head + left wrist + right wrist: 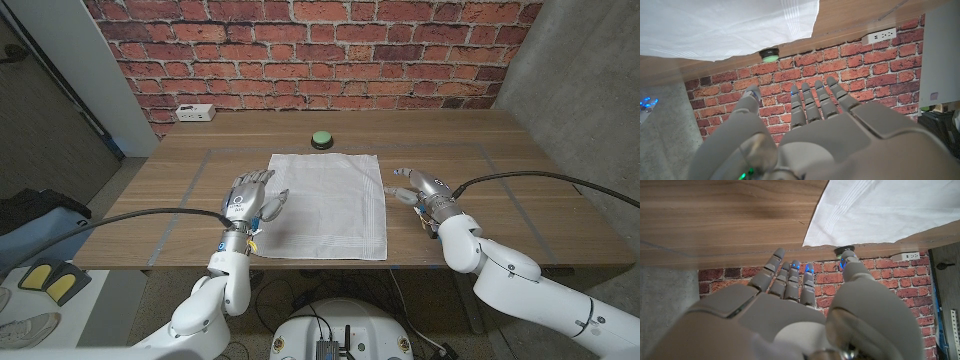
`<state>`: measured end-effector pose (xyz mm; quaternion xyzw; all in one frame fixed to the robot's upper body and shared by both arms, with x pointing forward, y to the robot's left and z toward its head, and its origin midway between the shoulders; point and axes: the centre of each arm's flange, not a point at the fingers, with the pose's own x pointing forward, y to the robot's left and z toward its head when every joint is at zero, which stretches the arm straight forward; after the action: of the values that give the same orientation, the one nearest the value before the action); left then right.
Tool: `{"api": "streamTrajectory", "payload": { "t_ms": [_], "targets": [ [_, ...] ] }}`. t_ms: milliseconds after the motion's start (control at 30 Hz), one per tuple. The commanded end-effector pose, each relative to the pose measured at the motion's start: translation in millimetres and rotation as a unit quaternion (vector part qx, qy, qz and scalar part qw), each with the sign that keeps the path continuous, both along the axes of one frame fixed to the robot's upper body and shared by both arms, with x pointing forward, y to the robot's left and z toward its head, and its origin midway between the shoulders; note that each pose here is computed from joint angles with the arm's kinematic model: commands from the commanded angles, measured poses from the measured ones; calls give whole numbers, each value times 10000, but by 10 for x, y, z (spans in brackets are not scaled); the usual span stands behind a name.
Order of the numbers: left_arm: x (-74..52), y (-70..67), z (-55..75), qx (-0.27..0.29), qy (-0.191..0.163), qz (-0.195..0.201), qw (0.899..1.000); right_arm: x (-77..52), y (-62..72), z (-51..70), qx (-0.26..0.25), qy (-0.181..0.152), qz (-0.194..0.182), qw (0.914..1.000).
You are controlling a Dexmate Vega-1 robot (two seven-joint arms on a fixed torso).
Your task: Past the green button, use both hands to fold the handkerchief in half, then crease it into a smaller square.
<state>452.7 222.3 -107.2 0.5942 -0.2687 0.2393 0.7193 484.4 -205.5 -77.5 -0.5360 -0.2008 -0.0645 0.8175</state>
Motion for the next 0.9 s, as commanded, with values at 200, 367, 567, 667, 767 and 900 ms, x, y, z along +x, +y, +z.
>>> {"api": "streamTrajectory", "payload": {
  "t_ms": [200,367,567,667,767,900],
  "targets": [
    [-205,-15,-46,384,274,694,9965,-274,114,-81,-170,-142,-250,9994],
    [-255,-20,-57,517,249,868,9946,-345,154,-98,-234,-171,-313,9991],
    [-296,-21,-47,676,183,1043,9921,-392,198,-103,-280,-199,-364,9987],
    [-307,-26,-49,744,161,1102,9910,-410,223,-110,-325,-187,-410,9985],
    [-329,-29,-59,778,117,1170,9900,-434,247,-126,-360,-125,-467,9982],
    [-347,-31,-65,842,116,1254,9885,-461,272,-132,-428,-32,-509,9978]
  ]
}}
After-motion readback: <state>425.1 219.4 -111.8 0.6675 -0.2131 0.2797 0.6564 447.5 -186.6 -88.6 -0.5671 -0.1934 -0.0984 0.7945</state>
